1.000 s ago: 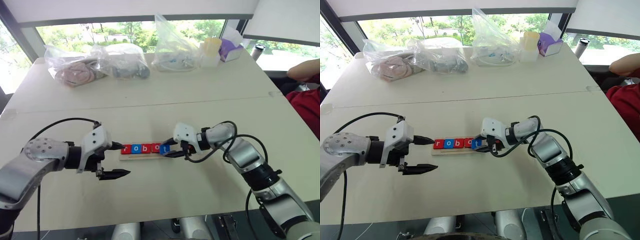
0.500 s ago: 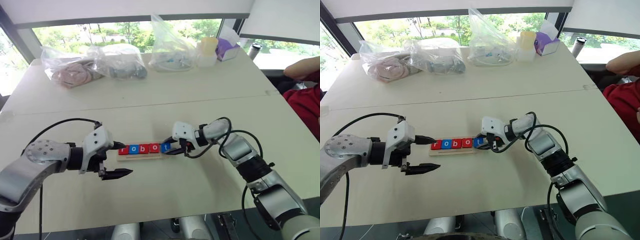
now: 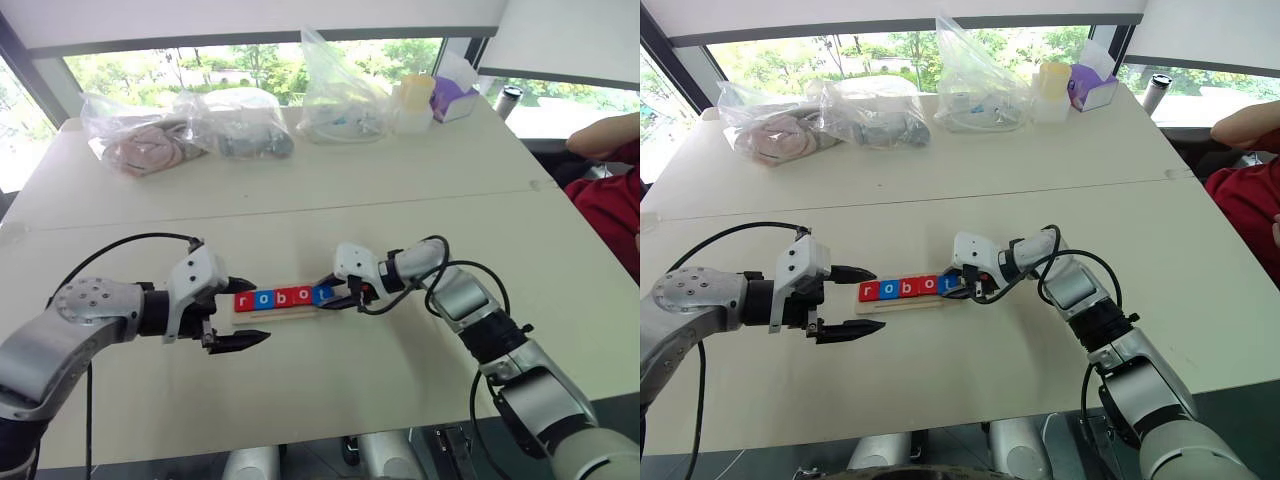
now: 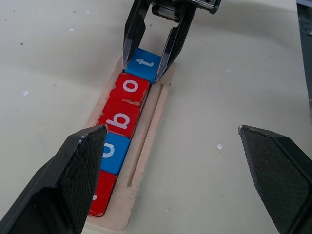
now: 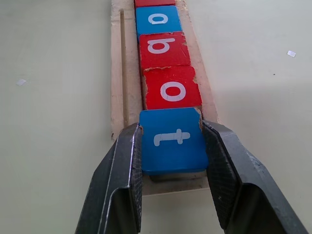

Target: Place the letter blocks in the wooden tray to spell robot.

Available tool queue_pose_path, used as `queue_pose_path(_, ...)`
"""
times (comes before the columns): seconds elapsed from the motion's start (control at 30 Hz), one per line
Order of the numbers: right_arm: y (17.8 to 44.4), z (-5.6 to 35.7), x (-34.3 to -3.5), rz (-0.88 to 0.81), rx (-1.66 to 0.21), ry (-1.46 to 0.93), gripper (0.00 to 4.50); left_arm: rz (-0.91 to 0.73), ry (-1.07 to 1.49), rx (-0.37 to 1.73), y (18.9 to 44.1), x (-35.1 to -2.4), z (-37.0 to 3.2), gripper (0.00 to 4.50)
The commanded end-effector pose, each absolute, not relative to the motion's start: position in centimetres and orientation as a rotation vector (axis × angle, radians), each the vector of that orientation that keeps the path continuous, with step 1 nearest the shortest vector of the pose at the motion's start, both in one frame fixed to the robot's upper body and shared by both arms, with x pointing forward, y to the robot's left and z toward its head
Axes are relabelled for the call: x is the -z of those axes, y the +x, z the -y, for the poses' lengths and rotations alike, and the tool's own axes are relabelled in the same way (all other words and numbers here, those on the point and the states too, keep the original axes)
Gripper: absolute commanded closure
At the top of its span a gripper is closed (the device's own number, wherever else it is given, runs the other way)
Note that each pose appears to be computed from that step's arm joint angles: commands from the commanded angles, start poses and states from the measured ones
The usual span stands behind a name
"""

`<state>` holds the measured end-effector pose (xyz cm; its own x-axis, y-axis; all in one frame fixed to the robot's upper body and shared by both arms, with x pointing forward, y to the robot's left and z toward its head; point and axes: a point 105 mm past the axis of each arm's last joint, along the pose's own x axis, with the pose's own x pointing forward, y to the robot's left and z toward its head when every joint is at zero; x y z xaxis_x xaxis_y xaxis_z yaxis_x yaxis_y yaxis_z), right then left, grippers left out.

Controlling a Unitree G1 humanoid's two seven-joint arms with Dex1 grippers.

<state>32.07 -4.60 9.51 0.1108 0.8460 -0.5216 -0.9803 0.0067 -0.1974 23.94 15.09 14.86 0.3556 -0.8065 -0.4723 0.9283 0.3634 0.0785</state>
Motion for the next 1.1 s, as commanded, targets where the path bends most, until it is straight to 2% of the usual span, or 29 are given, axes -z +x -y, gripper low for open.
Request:
queue_pose_path(0.03,32.4,4.2,-10.3,-0.232,-1.452,-0.6,1.91,-0.364,0.374,1.152,23.9,-15.3,-14.9,0.0)
queue_pose_path(0.13,33.1,4.1,-10.7,-0.182,-1.41,-0.638,0.4,-0.364,0.373,1.152,23.9,-15.3,-14.8,0.0)
queue_pose_path(0.17,33.3,4.1,-10.9,-0.167,-1.403,-0.644,0.08,-0.363,0.373,1.152,23.9,-15.3,-14.8,0.0)
queue_pose_path(0.43,33.2,5.8,-13.2,-0.09,-1.332,-0.676,0.08,-0.363,0.372,1.147,23.9,-15.4,-14.9,0.0)
queue_pose_path(0.73,33.3,8.6,-13.4,-0.108,-1.194,-0.674,0.08,-0.368,0.348,1.136,23.9,-15.6,-15.2,0.0)
queue_pose_path(1.1,33.9,9.3,-12.4,-0.135,-1.139,-0.694,0.08,-0.346,0.316,1.036,25.1,-16.3,-17.0,0.0)
